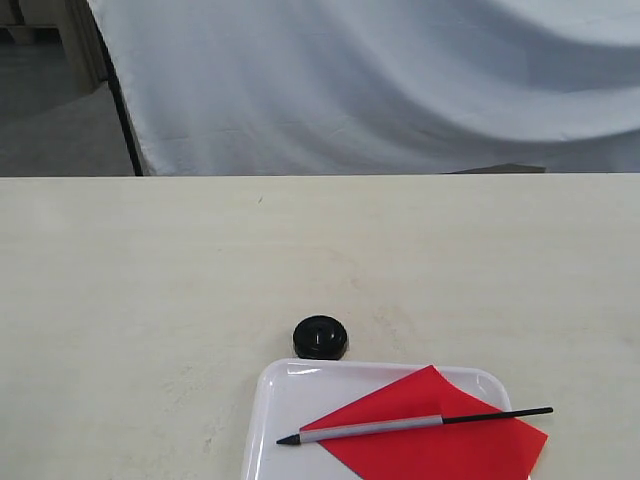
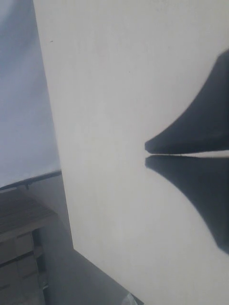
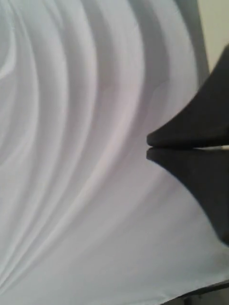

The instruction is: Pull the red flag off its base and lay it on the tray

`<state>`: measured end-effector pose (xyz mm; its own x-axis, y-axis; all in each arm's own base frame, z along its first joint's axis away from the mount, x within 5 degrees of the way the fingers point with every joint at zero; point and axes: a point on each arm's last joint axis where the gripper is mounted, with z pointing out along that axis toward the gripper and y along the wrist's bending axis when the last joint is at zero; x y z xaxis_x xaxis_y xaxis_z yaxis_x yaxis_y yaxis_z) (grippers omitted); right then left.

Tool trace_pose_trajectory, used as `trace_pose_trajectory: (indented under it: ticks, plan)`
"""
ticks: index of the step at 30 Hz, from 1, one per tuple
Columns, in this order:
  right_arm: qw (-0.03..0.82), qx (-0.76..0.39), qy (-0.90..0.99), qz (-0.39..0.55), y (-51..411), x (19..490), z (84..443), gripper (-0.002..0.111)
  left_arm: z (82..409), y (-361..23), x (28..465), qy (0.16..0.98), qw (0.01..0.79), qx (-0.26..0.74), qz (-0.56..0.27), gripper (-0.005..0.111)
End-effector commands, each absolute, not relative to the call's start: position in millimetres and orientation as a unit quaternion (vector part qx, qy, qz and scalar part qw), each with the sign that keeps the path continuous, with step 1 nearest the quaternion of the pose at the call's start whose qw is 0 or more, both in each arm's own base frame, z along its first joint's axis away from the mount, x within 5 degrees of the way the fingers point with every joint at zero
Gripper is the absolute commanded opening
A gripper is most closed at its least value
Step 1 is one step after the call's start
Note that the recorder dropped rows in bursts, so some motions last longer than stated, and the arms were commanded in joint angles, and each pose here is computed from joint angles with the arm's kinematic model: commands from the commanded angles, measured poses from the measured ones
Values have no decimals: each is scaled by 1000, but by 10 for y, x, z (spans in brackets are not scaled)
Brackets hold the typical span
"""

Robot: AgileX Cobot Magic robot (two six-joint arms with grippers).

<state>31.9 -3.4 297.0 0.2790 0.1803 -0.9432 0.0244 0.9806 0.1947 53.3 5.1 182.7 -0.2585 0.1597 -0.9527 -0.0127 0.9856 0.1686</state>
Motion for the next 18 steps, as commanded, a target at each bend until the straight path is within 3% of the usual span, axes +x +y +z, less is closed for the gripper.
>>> trace_pose_trajectory:
  ticks: [1, 5, 7, 18]
  plan:
    - [754, 95, 648, 52, -42, 464, 2538, -1, 1823, 50, 534, 790, 608, 43, 68, 1]
    - [741, 83, 665, 48, -33, 559, 2146, -1, 1823, 50, 534, 790, 608, 43, 68, 1]
    - [679, 97, 727, 30, -59, 559, 1983, -1, 1823, 50, 534, 790, 608, 43, 68, 1]
    - [676, 103, 729, 40, -52, 559, 1977, -1, 1823, 50, 534, 790, 608, 43, 68, 1]
